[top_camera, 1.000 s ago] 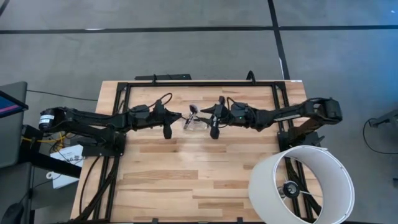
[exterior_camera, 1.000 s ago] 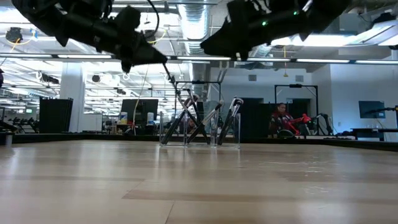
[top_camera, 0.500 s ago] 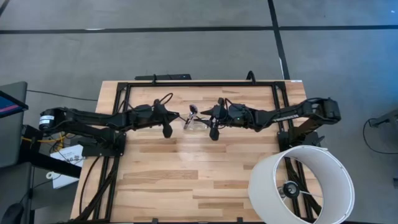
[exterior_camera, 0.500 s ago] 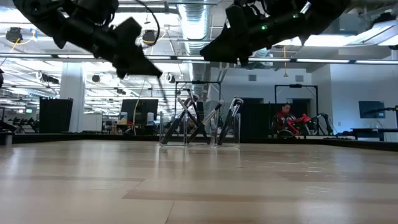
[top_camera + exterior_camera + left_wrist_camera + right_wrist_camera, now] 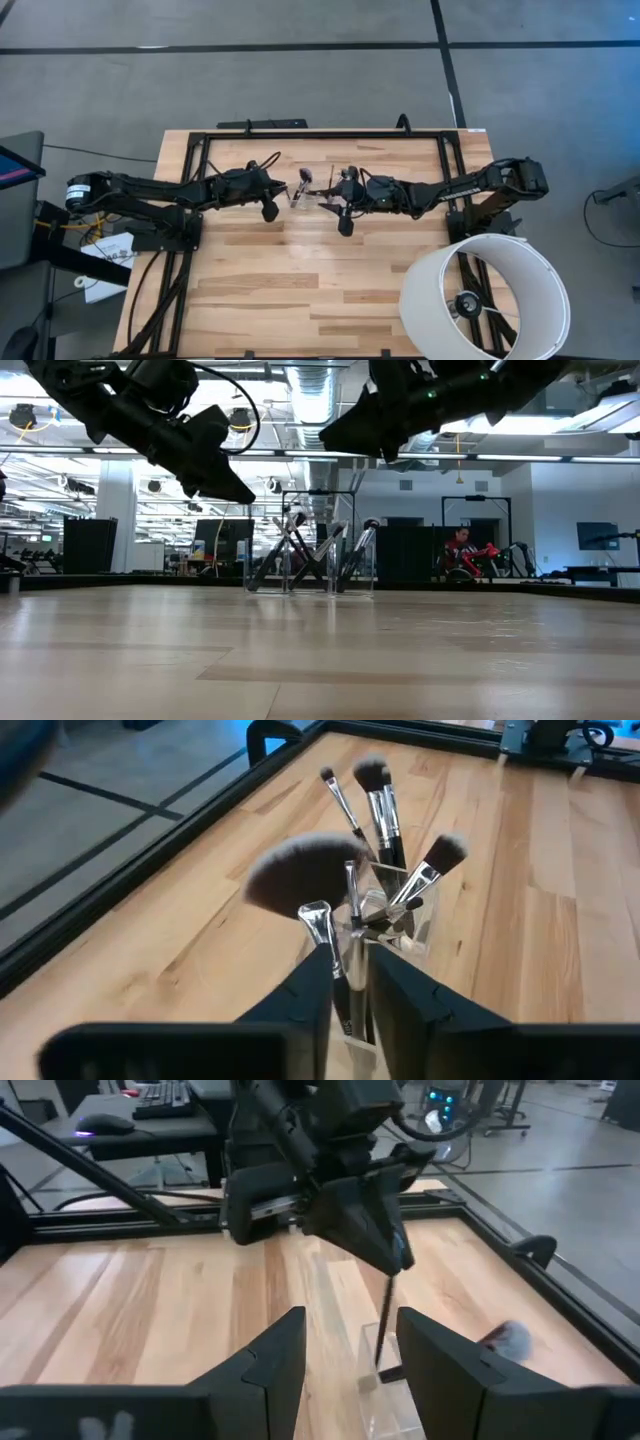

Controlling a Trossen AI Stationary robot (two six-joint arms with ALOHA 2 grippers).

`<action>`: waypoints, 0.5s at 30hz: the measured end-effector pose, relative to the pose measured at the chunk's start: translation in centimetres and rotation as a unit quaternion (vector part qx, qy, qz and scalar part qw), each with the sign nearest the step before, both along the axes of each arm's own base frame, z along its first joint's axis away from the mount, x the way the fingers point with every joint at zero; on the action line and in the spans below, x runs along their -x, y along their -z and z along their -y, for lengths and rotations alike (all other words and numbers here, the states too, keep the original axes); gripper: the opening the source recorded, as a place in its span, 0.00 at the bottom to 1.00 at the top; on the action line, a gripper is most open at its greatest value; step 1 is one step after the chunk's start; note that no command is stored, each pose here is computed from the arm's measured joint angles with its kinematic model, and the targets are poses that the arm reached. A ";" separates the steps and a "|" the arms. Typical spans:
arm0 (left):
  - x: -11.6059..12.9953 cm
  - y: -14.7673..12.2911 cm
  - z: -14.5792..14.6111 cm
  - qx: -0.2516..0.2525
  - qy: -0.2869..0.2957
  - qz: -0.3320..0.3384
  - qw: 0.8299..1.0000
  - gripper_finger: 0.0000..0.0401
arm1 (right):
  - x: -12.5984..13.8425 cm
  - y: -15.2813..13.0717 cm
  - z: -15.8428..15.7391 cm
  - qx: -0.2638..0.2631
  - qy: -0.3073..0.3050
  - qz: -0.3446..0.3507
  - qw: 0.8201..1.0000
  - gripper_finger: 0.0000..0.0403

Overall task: Put items in baskets/containers
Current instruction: Put the liner brush into the transparent organizer, then return to Home Position

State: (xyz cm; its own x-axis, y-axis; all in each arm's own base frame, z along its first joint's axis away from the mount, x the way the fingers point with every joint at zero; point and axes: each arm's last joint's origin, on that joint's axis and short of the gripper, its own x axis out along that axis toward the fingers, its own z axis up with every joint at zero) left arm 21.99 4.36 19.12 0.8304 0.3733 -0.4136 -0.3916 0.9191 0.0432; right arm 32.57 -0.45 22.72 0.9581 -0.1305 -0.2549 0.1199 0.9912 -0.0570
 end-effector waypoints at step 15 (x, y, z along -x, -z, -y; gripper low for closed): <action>5.0 -6.2 1.2 -0.038 0.013 0.138 0.990 0.30 | 5.3 -5.0 -0.5 0.005 -0.010 -0.028 1.000 0.33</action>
